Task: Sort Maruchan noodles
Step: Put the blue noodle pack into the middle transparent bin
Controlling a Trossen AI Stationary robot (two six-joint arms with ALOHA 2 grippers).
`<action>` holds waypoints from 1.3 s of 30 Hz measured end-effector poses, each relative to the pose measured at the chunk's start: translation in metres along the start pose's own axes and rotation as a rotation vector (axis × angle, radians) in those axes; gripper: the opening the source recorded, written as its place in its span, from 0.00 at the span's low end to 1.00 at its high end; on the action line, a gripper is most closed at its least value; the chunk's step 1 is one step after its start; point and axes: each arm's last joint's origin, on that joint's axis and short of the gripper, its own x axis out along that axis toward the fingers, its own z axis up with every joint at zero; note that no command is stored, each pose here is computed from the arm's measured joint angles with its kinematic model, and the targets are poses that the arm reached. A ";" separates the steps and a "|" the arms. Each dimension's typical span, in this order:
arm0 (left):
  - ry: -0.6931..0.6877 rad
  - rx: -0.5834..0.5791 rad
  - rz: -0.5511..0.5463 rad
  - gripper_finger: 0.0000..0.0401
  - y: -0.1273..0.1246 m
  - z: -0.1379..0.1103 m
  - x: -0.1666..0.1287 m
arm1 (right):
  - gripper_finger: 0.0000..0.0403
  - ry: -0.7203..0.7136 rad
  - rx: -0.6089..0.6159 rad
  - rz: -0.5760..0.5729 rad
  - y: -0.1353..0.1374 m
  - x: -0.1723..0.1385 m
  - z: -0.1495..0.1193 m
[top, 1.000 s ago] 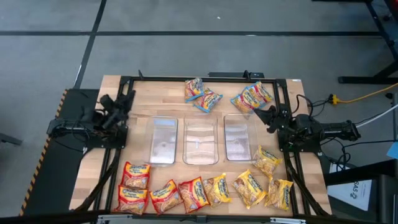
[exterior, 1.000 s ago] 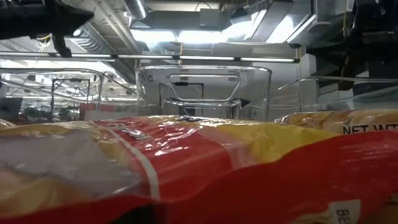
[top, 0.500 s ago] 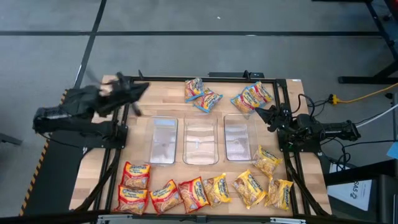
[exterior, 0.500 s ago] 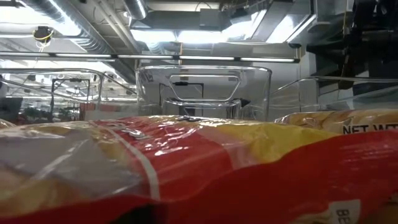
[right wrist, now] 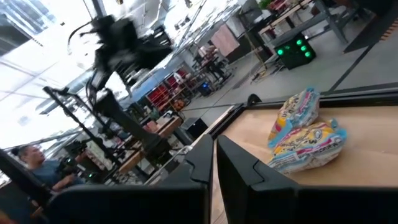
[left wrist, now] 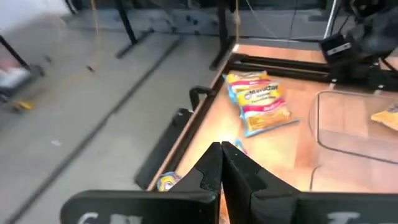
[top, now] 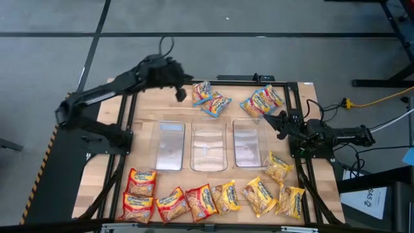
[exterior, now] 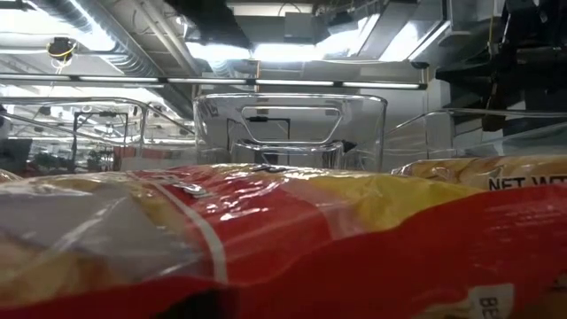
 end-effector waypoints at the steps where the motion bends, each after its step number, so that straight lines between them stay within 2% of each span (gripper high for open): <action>1: 0.018 -0.018 -0.006 0.00 0.006 -0.001 0.009 | 0.05 0.008 0.000 0.008 0.000 0.000 0.000; 8: 0.136 -0.088 -0.050 0.01 0.030 -0.017 0.070 | 0.05 0.076 -0.031 -0.009 -0.003 0.000 -0.006; 14: 0.240 -0.149 -0.044 0.14 0.032 -0.043 0.109 | 0.05 0.092 -0.040 -0.019 -0.004 0.000 -0.007; 19: 0.307 -0.159 -0.048 0.25 0.032 -0.061 0.130 | 0.05 0.094 -0.042 -0.021 -0.004 0.000 -0.007; 25: 0.386 -0.228 -0.043 0.32 0.032 -0.083 0.151 | 0.05 0.096 -0.043 -0.023 -0.005 0.000 -0.008; 29: 0.426 -0.277 0.000 0.34 0.032 -0.095 0.162 | 0.05 0.096 -0.044 -0.024 -0.005 0.000 -0.008; 32: 0.439 -0.271 0.050 0.34 0.030 -0.099 0.167 | 0.05 0.097 -0.044 -0.024 -0.005 0.000 -0.008; 39: 0.486 -0.247 0.048 0.34 0.017 -0.111 0.178 | 0.05 0.097 -0.044 -0.024 -0.005 0.000 -0.008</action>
